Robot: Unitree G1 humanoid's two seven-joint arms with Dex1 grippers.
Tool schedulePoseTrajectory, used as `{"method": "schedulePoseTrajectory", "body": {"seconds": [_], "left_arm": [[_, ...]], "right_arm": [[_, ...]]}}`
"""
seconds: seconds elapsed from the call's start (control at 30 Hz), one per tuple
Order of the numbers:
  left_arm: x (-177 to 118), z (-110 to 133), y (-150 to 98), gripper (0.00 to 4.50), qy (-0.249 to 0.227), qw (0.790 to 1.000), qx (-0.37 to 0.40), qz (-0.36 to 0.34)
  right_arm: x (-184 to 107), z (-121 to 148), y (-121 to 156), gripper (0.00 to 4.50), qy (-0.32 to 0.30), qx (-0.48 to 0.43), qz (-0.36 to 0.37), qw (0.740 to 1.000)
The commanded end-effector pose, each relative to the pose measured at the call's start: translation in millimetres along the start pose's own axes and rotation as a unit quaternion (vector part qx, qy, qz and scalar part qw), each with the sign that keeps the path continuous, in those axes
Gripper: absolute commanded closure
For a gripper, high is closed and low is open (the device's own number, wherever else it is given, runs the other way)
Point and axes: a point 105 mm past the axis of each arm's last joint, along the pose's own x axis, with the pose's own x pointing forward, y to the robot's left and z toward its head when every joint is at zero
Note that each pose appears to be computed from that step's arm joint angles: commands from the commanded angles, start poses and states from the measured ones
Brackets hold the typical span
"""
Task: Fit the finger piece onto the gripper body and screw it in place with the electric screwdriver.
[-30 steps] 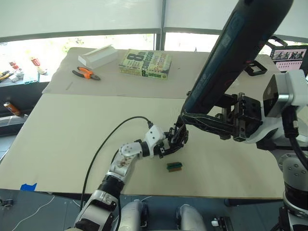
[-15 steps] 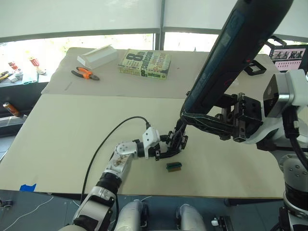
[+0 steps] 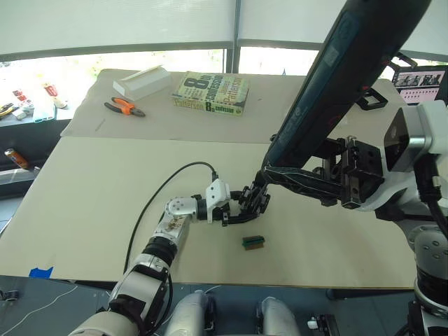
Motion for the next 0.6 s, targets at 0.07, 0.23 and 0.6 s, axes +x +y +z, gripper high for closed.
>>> {"method": "schedulePoseTrajectory", "body": {"seconds": [0.07,0.23,0.6], "left_arm": [[-1,-3,2,0.2,0.001,1.0,-0.013,0.017],[-11,0,8,0.04,0.005,0.999,-0.001,0.031],[-12,6,-8,0.04,-0.01,0.995,-0.028,0.091]], "right_arm": [[0,17,6,2.58,-0.017,-0.025,0.009,1.0],[-1,17,6,2.58,-0.019,-0.022,0.009,1.0],[-1,16,5,2.58,-0.017,-0.016,0.018,1.0]]}}
